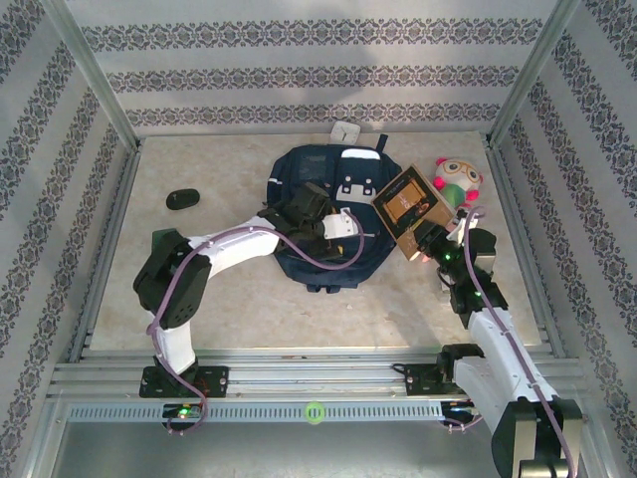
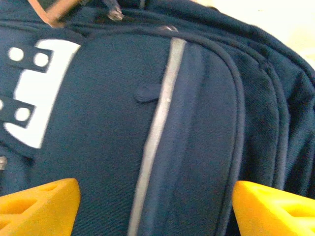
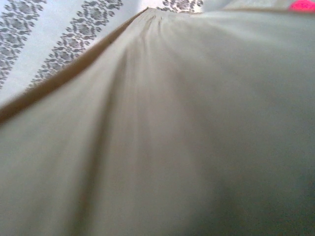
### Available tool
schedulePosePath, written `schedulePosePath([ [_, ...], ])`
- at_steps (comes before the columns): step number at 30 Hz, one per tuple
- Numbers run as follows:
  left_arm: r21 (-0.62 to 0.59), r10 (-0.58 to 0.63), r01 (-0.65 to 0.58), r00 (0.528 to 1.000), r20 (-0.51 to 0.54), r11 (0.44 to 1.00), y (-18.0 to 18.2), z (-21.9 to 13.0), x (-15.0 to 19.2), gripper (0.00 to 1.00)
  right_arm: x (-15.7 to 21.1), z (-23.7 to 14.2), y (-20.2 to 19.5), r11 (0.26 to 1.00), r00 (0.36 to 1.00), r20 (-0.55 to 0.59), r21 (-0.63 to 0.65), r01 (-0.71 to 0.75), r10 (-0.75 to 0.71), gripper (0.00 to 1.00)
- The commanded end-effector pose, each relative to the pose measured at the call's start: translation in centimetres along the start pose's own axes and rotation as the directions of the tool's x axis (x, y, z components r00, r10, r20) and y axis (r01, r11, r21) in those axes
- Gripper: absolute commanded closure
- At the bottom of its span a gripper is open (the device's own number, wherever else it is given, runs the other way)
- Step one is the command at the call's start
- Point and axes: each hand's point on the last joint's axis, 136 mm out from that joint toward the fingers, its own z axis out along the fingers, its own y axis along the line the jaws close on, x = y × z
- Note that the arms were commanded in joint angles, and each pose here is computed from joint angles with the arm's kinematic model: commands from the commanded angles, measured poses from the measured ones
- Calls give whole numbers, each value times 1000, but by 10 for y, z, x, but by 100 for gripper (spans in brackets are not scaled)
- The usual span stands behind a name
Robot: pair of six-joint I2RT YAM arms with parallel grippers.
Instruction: Pack books, pencil case, and school supplies into a backpack
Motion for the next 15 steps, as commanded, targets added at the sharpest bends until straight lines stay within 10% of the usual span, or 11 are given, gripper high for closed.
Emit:
schedulePosePath([
  [1, 84, -2, 2, 1000, -1, 996, -13, 5, -6, 19, -26, -2, 17, 1000, 998, 65, -17, 25, -24, 100],
  [9, 63, -35, 41, 996, -85, 997, -7, 28, 12, 22, -25, 3, 11, 1000, 998, 50, 9, 24, -25, 100],
  [13, -56, -75, 68, 988, -134, 996, 16, 25, 19, 90, -21, 6, -4, 996, 1000, 24, 88, 4, -6, 100],
  [15, -8, -88, 88, 986, -140, 996, 6, 13, 17, 100, -20, 10, -9, 994, 1000, 14, 113, 0, -1, 100],
])
